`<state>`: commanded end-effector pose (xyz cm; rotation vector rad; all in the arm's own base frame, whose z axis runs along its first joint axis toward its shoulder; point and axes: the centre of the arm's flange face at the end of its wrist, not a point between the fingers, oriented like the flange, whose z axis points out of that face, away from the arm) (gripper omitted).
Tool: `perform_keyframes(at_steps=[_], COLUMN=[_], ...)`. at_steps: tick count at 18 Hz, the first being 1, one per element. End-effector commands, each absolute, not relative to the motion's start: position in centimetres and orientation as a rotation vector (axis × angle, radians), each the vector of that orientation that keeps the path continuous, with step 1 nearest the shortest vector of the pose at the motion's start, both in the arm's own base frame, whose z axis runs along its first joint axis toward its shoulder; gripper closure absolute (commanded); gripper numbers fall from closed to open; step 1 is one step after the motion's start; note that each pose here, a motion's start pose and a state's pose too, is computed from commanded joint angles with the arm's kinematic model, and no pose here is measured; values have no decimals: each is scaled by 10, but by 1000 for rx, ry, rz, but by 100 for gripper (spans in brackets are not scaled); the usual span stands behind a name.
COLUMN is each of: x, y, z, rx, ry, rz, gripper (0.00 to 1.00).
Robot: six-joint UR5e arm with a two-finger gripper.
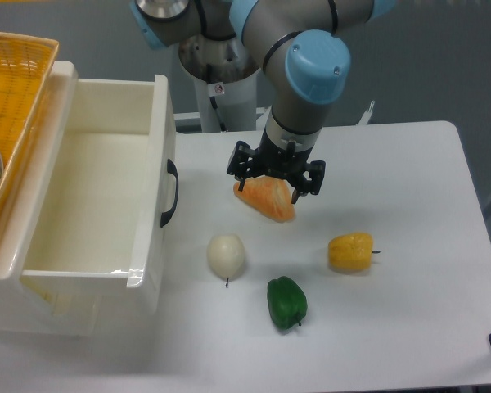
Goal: Pick up the green chilies
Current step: 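Lower the orange sweet potato onto the table and open the gripper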
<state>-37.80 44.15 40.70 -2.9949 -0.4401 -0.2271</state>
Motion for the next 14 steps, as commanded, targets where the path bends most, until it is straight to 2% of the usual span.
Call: perform_keyframes(at_steps=[8,14], x=[-382,-387], y=[439,436], z=[397,374], rx=[-2998,-2997], ry=[-474,-651], rz=[-252,-304], gripper=[0,0])
